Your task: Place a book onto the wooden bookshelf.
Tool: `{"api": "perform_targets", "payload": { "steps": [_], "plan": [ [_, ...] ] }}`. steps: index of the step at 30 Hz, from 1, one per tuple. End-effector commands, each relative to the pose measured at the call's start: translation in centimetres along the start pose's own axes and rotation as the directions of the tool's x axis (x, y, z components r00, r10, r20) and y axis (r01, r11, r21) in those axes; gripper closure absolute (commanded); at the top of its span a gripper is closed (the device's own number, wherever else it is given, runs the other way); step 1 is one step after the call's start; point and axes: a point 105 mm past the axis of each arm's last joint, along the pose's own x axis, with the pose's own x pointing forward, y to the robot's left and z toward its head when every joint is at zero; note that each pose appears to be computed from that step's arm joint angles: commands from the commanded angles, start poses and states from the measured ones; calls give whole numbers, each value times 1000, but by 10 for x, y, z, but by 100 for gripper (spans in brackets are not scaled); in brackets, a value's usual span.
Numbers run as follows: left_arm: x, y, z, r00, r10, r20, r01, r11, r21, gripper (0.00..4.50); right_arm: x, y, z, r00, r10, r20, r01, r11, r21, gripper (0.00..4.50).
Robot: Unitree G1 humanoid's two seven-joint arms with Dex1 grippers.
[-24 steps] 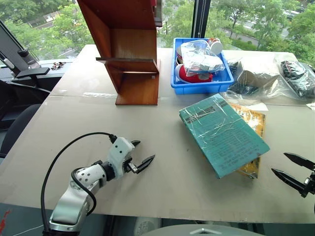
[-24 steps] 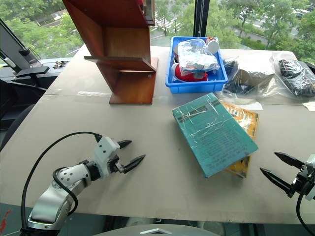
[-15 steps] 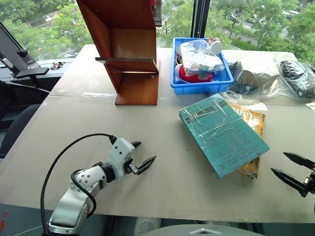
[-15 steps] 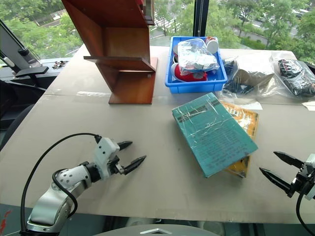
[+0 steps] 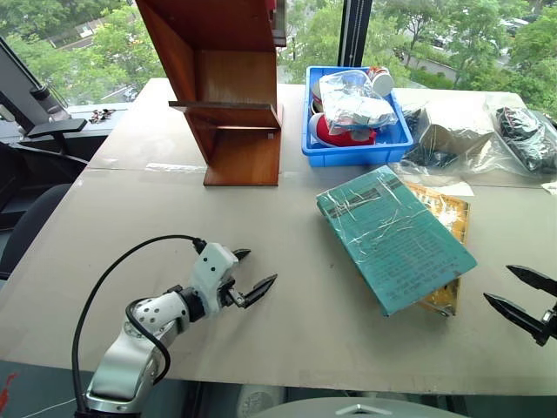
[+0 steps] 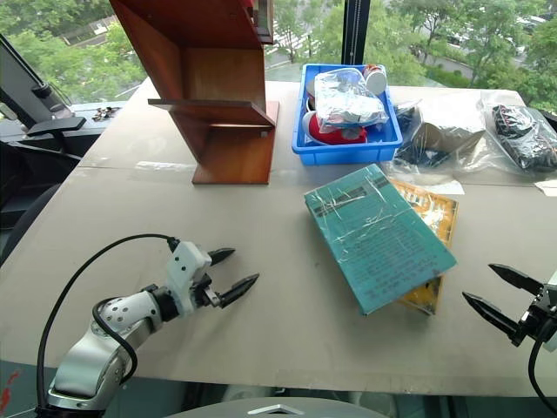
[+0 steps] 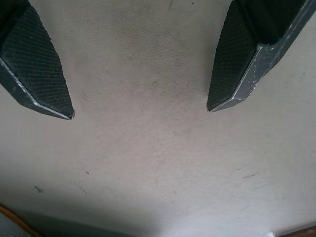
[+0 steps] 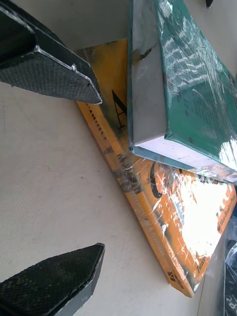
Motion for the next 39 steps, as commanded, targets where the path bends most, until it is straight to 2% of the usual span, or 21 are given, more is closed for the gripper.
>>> {"api": "perform_targets", "payload": {
  "steps": [1,6,10,15,18,21,24,26,27,29,34,39],
  "plan": [
    [-2,1,16,999,-11,51,8,999,49,8,1,-2,11,1000,-7,22,8,999,-45,0],
    [-4,4,20,998,-28,54,23,997,74,8,6,-15,15,995,-96,32,98,993,-66,0],
    [-10,10,30,992,-102,68,96,993,74,8,21,-38,18,938,-343,49,345,936,-63,0],
    [-24,20,69,962,-233,140,214,968,134,8,40,-60,13,848,-530,-11,523,839,-151,0],
    [-35,26,91,937,-321,140,296,939,177,8,58,-66,16,812,-584,4,581,807,-108,0],
    [-47,25,102,905,-416,90,391,896,212,0,76,-74,22,794,-608,-10,606,791,-86,82],
    [-58,30,116,883,-468,44,444,860,251,0,85,-90,34,760,-649,-47,648,761,-26,226],
    [-63,35,127,874,-485,20,460,841,284,0,91,-97,35,769,-629,-112,631,775,-22,328],
    [-65,36,131,871,-491,12,466,834,296,0,91,-100,35,776,-616,-138,620,785,-16,358],
    [-65,37,136,869,-495,8,467,826,316,0,92,-100,34,794,-579,-182,590,808,4,447],
    [-68,36,151,866,-500,29,460,817,347,0,91,-79,38,870,-386,-308,420,906,50,447],
    [-66,31,150,861,-508,29,469,814,341,0,105,-54,37,907,-250,-340,291,954,75,447]
  ]
}}
